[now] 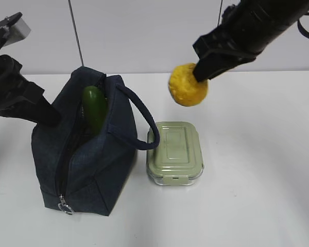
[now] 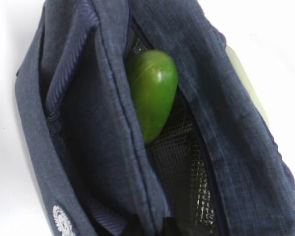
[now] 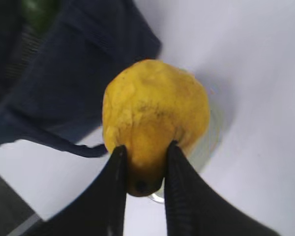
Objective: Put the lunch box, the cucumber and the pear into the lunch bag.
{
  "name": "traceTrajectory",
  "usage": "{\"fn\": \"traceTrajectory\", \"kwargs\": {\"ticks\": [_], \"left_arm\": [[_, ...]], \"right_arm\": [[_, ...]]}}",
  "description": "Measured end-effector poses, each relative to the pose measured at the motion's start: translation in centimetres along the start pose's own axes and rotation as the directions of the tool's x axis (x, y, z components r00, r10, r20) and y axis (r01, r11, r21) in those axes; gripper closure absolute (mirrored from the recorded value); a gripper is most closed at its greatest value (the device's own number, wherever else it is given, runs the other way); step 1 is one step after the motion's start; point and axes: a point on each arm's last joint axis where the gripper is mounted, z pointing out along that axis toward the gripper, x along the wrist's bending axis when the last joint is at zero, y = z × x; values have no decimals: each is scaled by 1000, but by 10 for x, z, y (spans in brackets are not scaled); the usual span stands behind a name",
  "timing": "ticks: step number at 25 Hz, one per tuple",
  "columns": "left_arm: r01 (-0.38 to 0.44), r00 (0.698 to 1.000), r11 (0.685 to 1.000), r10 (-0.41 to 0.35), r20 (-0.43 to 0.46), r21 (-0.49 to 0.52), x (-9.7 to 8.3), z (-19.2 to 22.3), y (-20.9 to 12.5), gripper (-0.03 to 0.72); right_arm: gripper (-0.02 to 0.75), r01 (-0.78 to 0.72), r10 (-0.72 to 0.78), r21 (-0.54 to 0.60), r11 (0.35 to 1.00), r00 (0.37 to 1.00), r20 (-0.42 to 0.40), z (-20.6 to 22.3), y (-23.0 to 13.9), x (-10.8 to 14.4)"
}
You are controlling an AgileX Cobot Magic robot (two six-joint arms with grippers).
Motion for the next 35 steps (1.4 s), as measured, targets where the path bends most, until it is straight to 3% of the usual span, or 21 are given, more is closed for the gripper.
{"fn": "traceTrajectory", "kwargs": {"ticks": [4,10,16,20,23,26,29,33,35], "left_arm": [[0,1000,1000,0,1,1,0,0,0,667],[0,1000,1000,0,1,1,0,0,0,667],[0,1000,1000,0,2,3,0,0,0,667],[-5,1000,1000,5,-5,8,1,0,-1,667],[-2,1000,1000,2,-1,5,0,0,0,667],[0,1000,1000,0,1,4,0,0,0,667],[0,1000,1000,0,1,4,0,0,0,667],[1,1000,1000,-1,3,3,0,0,0,667],[1,1000,1000,-1,3,3,0,0,0,667]], "right_arm": [[596,96,-113,-103,990,978,-174,-2,12,40],[597,174,-212,-173,970,947,-240,26,21,88],[598,213,-246,-151,965,935,-253,68,19,108],[598,229,-238,-65,971,940,-245,97,11,103],[598,241,-234,13,970,952,-195,109,5,97],[595,248,-240,28,968,957,-164,110,4,94],[517,250,-241,34,968,956,-166,110,3,94],[282,248,-240,31,968,956,-169,108,4,94],[228,250,-245,12,968,955,-166,100,6,95]]}}
